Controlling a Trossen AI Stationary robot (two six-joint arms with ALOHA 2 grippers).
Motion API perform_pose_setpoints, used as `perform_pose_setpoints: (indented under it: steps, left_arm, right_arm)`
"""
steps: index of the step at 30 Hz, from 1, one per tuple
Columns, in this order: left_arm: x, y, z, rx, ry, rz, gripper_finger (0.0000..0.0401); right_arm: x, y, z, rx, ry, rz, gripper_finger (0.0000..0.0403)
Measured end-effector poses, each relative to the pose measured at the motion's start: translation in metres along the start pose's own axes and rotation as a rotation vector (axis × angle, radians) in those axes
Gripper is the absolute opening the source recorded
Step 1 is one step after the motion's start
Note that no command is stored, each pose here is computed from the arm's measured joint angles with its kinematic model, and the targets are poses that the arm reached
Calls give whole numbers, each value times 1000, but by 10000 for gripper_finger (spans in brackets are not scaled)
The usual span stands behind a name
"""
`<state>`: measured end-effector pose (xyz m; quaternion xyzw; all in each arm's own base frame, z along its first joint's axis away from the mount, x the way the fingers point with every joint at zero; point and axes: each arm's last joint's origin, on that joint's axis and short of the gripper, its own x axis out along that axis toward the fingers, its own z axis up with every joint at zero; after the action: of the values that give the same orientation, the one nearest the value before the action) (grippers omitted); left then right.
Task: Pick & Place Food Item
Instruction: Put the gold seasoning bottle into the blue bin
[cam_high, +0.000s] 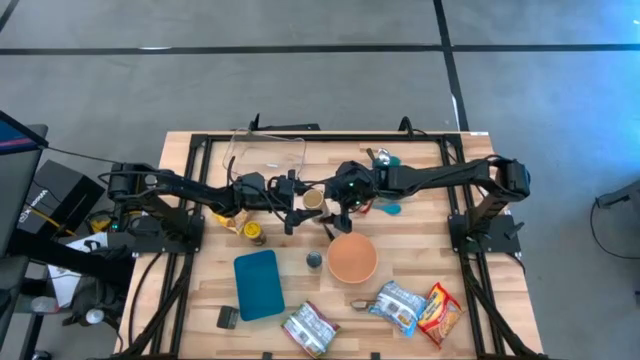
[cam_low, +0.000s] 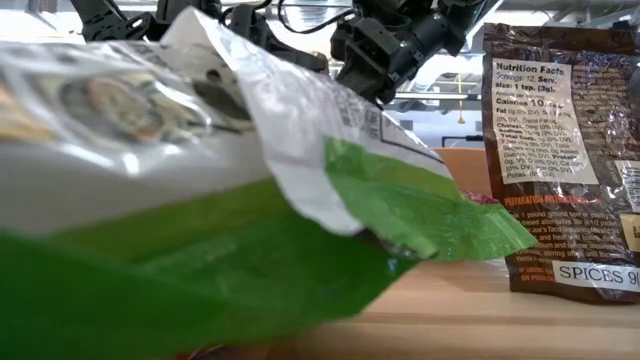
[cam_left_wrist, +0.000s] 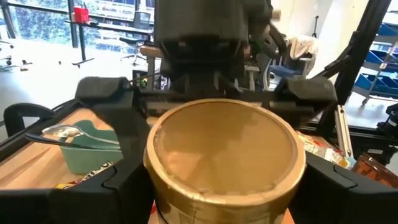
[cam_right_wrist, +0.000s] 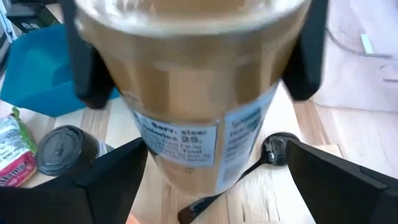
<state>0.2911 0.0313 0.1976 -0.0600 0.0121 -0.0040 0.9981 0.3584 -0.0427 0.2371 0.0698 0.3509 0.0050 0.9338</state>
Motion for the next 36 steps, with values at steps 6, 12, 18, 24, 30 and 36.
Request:
perform_pose_setpoints:
  steps: [6,12,18,24,30,36]
  left_arm:
    - [0,-1,0,-1,4,-7,273]
    - [0,-1,0,-2,8,-8,273]
    - [-9,-3,12,-3,19,-2,273]
    - [-26,-14,29,-1,58,4,273]
    - [-42,-34,41,8,79,27,273]
    - [-56,-58,41,27,142,61,275]
  right_arm:
    - [-13,2,2,2,5,-4,372]
    - [-28,4,0,1,-6,-7,372]
    - [-48,7,-3,0,-31,-20,372]
    - [-65,8,-13,7,-83,-79,372]
    - [-70,8,-27,23,-148,-78,372]
    - [-68,10,-32,16,-168,-71,372]
